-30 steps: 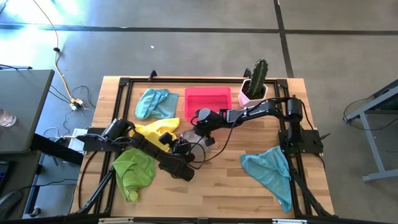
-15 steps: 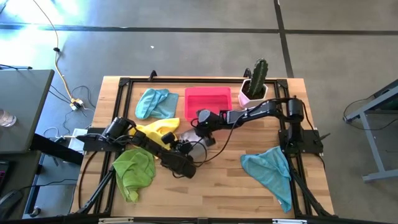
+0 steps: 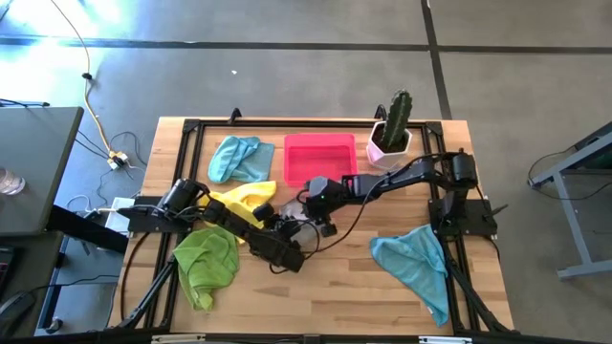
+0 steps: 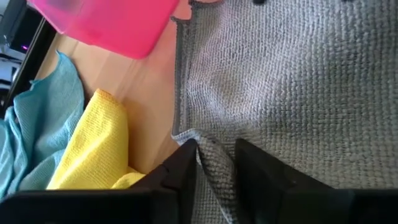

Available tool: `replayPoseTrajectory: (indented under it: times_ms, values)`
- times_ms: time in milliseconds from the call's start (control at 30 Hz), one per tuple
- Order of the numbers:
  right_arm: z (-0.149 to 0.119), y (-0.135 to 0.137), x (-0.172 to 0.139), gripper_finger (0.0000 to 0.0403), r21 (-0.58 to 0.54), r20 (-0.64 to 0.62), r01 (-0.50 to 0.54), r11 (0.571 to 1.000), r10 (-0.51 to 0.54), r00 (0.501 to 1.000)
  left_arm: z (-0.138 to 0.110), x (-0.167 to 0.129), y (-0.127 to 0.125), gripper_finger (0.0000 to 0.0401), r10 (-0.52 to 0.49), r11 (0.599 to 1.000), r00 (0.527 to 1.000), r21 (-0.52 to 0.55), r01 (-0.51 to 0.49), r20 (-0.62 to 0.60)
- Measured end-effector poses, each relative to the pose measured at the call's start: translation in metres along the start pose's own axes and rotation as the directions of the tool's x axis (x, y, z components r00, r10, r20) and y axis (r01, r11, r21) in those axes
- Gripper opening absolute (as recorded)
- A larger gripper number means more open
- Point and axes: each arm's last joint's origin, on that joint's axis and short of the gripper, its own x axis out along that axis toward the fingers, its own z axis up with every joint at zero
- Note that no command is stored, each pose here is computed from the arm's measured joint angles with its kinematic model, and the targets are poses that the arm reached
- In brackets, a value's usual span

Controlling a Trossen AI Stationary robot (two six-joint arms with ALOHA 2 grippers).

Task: Fold microfiber towels
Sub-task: Fold the gray microfiber cloth

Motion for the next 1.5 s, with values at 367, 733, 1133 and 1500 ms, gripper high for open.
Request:
replayPoseTrajectory:
  times_ms: [367,733,1133,1500]
  values:
    - [-0.017,0.0,0.02,0.0114,0.055,-0.048,-0.007,0.998,0.01,0.999,0.007,-0.007,-0.003,0.0125,-0.047,0.999,0.999,-0.01,0.047,-0.022]
    - [-0.021,0.002,0.021,0.0114,0.084,-0.085,-0.018,0.996,0.025,0.996,0.015,-0.014,-0.006,0.0163,-0.148,0.983,0.983,0.091,0.157,-0.105]
    - [-0.026,0.005,0.02,0.0114,0.103,-0.133,-0.048,0.993,0.062,0.989,0.019,-0.019,-0.006,0.021,-0.167,0.982,0.977,0.065,0.177,-0.136]
    - [-0.039,0.036,0.012,0.0114,0.118,-0.227,-0.116,0.986,0.14,0.964,0.028,-0.029,-0.027,0.0211,-0.377,0.917,0.925,0.117,0.38,-0.053]
